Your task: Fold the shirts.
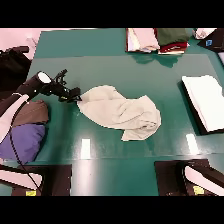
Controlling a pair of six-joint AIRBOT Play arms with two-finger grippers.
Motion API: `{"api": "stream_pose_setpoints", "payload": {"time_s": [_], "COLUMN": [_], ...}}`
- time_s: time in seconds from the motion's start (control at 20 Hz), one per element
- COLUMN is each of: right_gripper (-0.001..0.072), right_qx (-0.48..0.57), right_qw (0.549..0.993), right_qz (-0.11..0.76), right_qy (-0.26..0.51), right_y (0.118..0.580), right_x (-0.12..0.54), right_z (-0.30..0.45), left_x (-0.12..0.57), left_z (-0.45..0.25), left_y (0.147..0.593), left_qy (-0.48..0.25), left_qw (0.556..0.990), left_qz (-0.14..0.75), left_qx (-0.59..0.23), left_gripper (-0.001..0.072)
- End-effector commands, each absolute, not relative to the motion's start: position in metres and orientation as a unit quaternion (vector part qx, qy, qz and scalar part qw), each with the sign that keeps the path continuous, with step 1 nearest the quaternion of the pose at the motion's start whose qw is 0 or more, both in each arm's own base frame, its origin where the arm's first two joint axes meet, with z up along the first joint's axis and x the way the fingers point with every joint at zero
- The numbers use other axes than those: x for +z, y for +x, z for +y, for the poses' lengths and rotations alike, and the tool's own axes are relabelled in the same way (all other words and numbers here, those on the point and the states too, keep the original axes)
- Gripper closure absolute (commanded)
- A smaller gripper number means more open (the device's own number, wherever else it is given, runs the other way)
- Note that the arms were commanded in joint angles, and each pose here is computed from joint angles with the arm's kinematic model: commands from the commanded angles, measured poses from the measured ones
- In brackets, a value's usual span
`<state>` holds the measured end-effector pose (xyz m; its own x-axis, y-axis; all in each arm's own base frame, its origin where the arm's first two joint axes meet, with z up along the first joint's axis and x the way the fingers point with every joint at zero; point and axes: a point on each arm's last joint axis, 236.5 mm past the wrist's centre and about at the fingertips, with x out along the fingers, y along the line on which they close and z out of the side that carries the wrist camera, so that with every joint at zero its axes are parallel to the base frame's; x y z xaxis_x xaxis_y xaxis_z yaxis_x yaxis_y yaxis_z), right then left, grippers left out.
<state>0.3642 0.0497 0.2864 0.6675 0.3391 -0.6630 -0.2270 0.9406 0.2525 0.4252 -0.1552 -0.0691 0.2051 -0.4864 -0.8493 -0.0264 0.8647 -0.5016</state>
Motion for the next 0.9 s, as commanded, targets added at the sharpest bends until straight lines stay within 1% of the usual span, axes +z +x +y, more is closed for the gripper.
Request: {"api": "stream_pose_setpoints", "payload": {"time_s": [0.0, 0.1, 0.2, 0.25, 0.3, 0.35, 0.45, 0.55, 0.7, 0.85], "right_gripper": [0.0692, 0.0692, 0.0691, 0.0651, 0.0415, 0.0245, 0.0248, 0.0248, 0.0248, 0.0250], "right_qx": [0.135, 0.110, 0.081, 0.068, 0.058, 0.053, 0.063, 0.075, 0.089, 0.114], "right_qw": [0.895, 0.868, 0.830, 0.811, 0.794, 0.777, 0.744, 0.718, 0.713, 0.717], "right_qz": [0.415, 0.468, 0.525, 0.550, 0.569, 0.587, 0.616, 0.640, 0.653, 0.651], "right_qy": [0.090, 0.122, 0.167, 0.190, 0.207, 0.222, 0.251, 0.262, 0.240, 0.222], "right_y": [0.357, 0.343, 0.323, 0.311, 0.302, 0.292, 0.276, 0.268, 0.284, 0.311], "right_x": [0.258, 0.208, 0.143, 0.107, 0.074, 0.040, -0.014, -0.050, -0.079, -0.083], "right_z": [0.034, 0.018, 0.004, 0.000, -0.001, 0.002, 0.020, 0.039, 0.061, 0.086], "left_x": [-0.054, -0.018, 0.020, 0.035, 0.047, 0.053, 0.055, 0.054, 0.051, 0.049], "left_z": [-0.162, -0.161, -0.154, -0.151, -0.148, -0.147, -0.148, -0.148, -0.147, -0.147], "left_y": [0.434, 0.449, 0.462, 0.466, 0.468, 0.468, 0.465, 0.462, 0.458, 0.454], "left_qy": [-0.204, -0.181, -0.153, -0.140, -0.131, -0.127, -0.125, -0.124, -0.119, -0.116], "left_qw": [0.756, 0.787, 0.818, 0.829, 0.837, 0.841, 0.839, 0.835, 0.831, 0.826], "left_qz": [0.595, 0.556, 0.517, 0.503, 0.492, 0.486, 0.488, 0.494, 0.502, 0.510], "left_qx": [-0.181, -0.199, -0.201, -0.202, -0.202, -0.202, -0.205, -0.207, -0.207, -0.209], "left_gripper": [0.0684, 0.0684, 0.0684, 0.0684, 0.0684, 0.0684, 0.0684, 0.0684, 0.0684, 0.0684]}}
